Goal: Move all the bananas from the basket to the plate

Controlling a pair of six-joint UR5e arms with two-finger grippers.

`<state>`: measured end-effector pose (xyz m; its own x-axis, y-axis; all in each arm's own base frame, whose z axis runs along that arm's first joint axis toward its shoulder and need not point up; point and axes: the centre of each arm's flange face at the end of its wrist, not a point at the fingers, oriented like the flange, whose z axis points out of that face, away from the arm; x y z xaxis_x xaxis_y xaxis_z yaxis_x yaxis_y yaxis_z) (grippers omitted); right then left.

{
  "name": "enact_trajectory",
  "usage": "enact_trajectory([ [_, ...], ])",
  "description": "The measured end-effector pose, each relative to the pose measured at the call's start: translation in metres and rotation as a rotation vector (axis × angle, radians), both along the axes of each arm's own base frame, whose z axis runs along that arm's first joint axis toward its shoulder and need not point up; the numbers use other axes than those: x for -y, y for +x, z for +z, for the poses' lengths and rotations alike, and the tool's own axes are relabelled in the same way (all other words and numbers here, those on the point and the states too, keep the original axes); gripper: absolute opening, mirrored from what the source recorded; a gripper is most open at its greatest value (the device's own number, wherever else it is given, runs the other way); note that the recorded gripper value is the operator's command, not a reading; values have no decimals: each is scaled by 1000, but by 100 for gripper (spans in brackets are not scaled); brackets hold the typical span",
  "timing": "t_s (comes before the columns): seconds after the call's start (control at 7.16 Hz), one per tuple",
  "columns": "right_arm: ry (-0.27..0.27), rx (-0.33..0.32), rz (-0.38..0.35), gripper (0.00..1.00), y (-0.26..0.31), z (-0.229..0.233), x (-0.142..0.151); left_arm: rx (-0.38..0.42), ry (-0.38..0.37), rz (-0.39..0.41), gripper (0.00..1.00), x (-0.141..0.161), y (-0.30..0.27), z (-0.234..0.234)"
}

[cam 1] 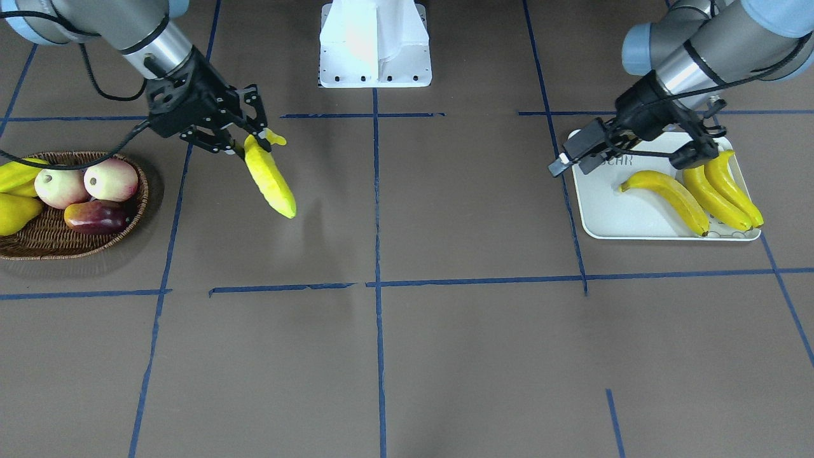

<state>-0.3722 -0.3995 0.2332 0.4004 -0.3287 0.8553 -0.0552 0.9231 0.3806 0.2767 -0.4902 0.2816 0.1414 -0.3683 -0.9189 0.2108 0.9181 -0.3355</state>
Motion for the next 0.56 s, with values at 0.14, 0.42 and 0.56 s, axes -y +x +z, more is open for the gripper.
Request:
enact_trajectory([
  [0.14, 32, 22, 4, 1, -24, -24, -6, -33, -13, 16, 100, -3, 23, -29],
  [0.42, 42, 32, 21, 1, -58, -65, -13, -73, -39, 9, 100, -21, 78, -71],
  [0.56, 27, 21, 33, 1, -70, -88, -16, -95, -68, -14, 100, -31, 105, -90],
])
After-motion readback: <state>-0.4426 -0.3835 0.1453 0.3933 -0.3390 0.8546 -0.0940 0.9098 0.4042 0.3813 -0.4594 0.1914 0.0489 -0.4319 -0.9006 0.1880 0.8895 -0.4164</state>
